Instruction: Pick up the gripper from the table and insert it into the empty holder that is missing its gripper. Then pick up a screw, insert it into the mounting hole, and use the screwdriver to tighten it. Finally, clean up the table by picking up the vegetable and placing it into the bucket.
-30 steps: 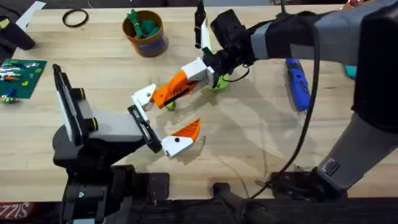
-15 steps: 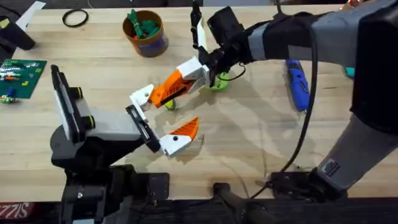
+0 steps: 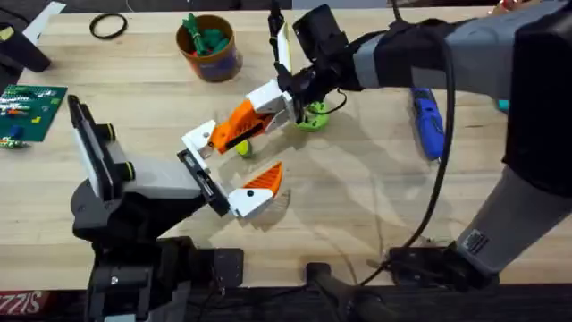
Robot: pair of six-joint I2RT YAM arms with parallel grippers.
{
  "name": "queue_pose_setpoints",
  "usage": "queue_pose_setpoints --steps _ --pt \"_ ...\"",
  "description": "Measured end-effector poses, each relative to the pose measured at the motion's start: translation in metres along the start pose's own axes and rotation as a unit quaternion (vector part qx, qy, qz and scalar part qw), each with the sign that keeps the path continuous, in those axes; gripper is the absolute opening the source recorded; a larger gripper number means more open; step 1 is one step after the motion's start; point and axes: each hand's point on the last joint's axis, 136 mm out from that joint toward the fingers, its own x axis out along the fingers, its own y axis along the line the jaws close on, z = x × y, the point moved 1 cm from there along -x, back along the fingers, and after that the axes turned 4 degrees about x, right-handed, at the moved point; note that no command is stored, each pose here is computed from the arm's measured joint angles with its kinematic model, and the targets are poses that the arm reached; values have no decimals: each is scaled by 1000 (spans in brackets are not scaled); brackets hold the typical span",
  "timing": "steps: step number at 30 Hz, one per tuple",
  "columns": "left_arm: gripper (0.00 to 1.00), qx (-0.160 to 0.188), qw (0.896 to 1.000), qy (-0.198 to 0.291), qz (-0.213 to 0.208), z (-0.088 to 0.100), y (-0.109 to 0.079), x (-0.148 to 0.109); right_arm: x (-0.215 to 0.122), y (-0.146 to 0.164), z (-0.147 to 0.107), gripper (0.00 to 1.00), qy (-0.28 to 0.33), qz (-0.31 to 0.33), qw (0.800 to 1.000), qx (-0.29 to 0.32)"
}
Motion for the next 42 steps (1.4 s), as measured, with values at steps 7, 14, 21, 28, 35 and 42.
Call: queue_pose_setpoints --steps 7,14,21,28,35,42 --pt "987 -13 999 4 -31 0 -11 -1 16 0 1 11 5 -13 1000 -27" --pt "987 -14 999 4 -30 -1 -10 -1 17 1 2 11 3 -14 999 -35" --pt "988 -16 999 4 -30 0 -10 -1 18 0 2 11 3 -15 999 -34" --pt "987 -16 999 4 -30 -1 -10 -1 18 0 1 8 4 -15 999 -33" --pt "987 -5 999 3 -36 0 -12 -1 21 -9 5 705 -11 -38 999 -24" --pt "987 2 999 2 -36 0 -13 -1 23 -17 7 992 -16 -47 999 -17"
